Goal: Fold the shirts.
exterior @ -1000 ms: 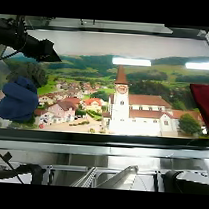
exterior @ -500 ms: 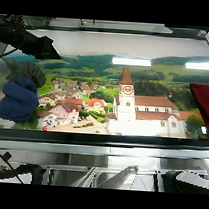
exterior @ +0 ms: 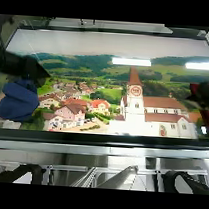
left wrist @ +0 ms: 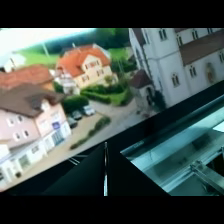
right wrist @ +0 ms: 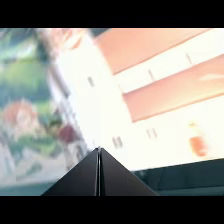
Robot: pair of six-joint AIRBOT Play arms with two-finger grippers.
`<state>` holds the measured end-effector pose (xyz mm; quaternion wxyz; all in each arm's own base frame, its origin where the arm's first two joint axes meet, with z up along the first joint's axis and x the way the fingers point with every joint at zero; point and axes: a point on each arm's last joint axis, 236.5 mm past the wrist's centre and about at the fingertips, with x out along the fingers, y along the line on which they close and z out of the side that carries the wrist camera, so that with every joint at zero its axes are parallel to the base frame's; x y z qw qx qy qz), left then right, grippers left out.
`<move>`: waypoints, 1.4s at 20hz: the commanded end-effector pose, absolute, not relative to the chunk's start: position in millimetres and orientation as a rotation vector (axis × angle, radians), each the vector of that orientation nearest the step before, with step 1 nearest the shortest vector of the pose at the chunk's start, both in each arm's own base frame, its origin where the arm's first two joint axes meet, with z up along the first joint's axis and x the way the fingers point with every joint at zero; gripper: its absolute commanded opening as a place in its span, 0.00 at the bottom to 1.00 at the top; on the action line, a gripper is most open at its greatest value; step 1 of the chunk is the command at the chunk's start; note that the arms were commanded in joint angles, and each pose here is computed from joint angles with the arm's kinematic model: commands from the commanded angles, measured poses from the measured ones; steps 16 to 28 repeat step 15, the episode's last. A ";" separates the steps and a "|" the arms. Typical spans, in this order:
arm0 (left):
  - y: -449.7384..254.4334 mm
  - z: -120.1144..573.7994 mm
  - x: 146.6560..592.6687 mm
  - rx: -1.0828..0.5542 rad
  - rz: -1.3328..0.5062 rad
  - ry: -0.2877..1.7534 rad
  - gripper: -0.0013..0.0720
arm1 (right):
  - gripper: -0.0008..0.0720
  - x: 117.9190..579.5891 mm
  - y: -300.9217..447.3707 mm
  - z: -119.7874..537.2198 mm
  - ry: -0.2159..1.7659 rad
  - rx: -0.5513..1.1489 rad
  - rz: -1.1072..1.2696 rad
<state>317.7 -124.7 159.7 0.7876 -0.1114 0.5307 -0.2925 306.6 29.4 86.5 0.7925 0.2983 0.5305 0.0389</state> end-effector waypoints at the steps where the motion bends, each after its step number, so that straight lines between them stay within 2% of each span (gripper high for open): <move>1: -129.0 110.1 255.7 -0.320 -0.626 1.217 0.04 | 0.03 261.5 125.5 52.0 1.154 0.490 0.320; 4: -131.2 90.1 223.1 -0.334 -0.622 1.243 0.04 | 0.03 248.8 157.5 45.1 1.184 0.460 0.401; 10: -132.6 86.0 196.0 -0.315 -0.621 1.195 0.04 | 0.03 237.8 175.2 50.5 1.225 0.524 0.456; 15: -132.6 100.6 192.7 -0.290 -0.615 1.110 0.04 | 0.03 237.7 175.3 50.4 1.226 0.525 0.457; 28: -132.6 100.6 192.7 -0.290 -0.615 1.110 0.04 | 0.03 237.7 175.3 50.4 1.226 0.525 0.457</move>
